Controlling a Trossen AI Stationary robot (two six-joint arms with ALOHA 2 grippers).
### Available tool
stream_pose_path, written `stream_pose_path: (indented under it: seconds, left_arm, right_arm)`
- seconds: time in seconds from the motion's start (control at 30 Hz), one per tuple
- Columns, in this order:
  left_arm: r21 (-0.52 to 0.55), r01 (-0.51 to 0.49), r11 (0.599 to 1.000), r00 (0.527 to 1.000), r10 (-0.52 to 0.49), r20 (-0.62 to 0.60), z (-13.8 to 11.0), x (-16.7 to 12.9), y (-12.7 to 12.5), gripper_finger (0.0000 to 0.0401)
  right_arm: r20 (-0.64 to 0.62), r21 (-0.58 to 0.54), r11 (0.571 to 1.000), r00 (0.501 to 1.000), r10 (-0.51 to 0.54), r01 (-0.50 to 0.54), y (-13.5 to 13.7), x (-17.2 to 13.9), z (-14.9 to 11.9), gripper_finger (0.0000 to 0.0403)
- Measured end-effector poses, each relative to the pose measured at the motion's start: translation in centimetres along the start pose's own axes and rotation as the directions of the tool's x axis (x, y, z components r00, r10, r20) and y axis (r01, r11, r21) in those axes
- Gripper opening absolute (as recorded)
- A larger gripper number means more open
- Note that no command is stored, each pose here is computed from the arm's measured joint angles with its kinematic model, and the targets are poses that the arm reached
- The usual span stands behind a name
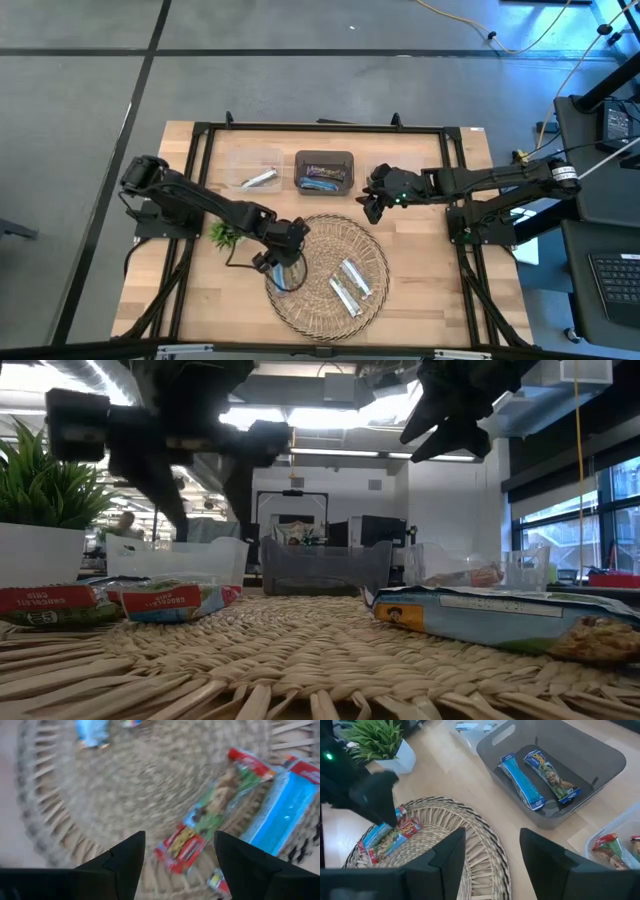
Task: Pick and place Granola Bars by type
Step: Put the red granola bar into the right transparent bin
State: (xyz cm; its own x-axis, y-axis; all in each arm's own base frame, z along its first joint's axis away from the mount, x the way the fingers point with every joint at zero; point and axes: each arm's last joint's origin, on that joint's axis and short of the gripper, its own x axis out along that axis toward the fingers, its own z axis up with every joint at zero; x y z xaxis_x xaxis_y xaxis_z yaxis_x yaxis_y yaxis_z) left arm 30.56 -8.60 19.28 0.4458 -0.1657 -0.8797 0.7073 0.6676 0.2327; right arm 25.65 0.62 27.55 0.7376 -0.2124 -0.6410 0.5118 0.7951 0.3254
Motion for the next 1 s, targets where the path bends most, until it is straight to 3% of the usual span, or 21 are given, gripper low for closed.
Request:
stream_pose_path:
  seconds: [0.3, 0.57, 1.0]
  left_arm:
    - [0.093, 0.082, 0.992, 0.997, -0.08, -0.022, -0.2, 3.5, -0.5, 0.0226]
    - [0.085, 0.119, 0.989, 0.991, -0.114, -0.064, -0.7, 5.4, -0.7, 0.0207]
    - [0.085, 0.129, 0.988, 0.99, -0.124, -0.065, -0.7, 5.6, -0.8, 0.0105]
  right_arm:
    - [0.002, 0.026, 1.0, 1.0, 0.002, -0.002, 0.0, 0.0, 0.0, 0.019]
    - [0.001, 0.025, 1.0, 1.0, 0.002, -0.002, 0.0, 0.0, 0.0, 0.019]
    - [-0.001, 0.004, 1.0, 1.0, 0.0, 0.0, 0.0, 0.0, 0.0, 0.019]
